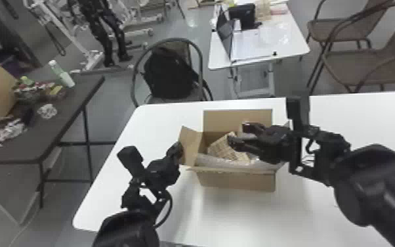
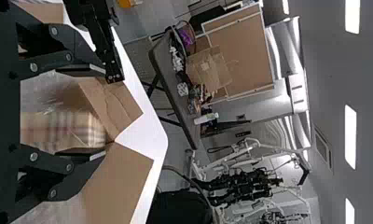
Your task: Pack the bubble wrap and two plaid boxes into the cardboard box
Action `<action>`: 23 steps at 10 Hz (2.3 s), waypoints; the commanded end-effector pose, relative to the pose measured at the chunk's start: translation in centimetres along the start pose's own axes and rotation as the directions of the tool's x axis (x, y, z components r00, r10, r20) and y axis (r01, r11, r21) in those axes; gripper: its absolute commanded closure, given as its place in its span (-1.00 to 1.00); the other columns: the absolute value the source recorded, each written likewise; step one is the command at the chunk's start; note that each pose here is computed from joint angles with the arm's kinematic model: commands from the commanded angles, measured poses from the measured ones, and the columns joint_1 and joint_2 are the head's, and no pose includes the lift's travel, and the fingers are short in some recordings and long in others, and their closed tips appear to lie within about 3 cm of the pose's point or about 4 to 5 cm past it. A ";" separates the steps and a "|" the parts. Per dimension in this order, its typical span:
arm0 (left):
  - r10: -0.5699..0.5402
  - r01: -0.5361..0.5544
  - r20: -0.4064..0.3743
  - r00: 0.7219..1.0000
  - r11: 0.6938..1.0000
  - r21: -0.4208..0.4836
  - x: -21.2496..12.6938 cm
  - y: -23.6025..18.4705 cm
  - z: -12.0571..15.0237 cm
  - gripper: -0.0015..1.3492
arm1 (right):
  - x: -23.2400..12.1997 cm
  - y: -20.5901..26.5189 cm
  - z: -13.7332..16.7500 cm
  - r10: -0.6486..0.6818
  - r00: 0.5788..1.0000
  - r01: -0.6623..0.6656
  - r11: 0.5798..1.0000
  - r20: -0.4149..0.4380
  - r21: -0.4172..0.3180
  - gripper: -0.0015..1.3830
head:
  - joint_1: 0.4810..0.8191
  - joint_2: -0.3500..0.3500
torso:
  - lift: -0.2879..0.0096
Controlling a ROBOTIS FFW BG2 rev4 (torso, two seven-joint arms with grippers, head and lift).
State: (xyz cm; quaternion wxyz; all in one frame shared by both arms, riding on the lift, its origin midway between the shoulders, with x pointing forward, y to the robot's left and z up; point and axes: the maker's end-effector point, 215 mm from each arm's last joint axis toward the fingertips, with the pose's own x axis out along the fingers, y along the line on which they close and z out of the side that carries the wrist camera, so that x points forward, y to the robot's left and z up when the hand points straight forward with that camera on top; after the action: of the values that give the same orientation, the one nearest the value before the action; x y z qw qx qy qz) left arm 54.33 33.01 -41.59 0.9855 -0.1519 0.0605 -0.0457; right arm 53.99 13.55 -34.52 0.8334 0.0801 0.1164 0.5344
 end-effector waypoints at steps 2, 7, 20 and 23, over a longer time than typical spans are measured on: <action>0.002 -0.002 0.003 1.000 1.000 -0.002 -0.1 0.1 0.1 0.80 | -1.2 -1.3 1.7 -0.017 0.998 0.016 1.000 0.059 0.004 -0.88 | 0.27 1.00 | 0.46; 0.005 -0.005 0.014 1.000 1.000 -0.008 -0.4 0.3 0.1 0.80 | -12.7 -6.5 5.9 -0.313 0.931 0.344 0.924 0.187 -0.165 -0.87 | 0.27 1.00 | 0.46; 0.015 -0.015 0.015 1.000 1.000 -0.022 -1.4 1.0 -0.3 0.80 | -48.4 -13.9 -10.2 -0.981 0.137 0.990 0.131 0.138 -0.051 -0.87 | 0.27 0.01 | 0.46; 0.017 -0.017 0.012 1.000 0.999 -0.028 -1.5 1.1 -0.5 0.80 | -50.9 -16.2 -13.5 -0.992 0.098 0.995 0.099 0.081 0.000 -0.87 | 0.27 -0.11 | 0.46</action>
State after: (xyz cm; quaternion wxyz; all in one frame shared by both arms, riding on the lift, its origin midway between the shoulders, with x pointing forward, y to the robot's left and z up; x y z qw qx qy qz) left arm 52.83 34.03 -42.19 0.9841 -0.1651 0.0557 -0.0357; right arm 43.77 -38.75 -45.68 0.9819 -0.0290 0.0985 -0.1593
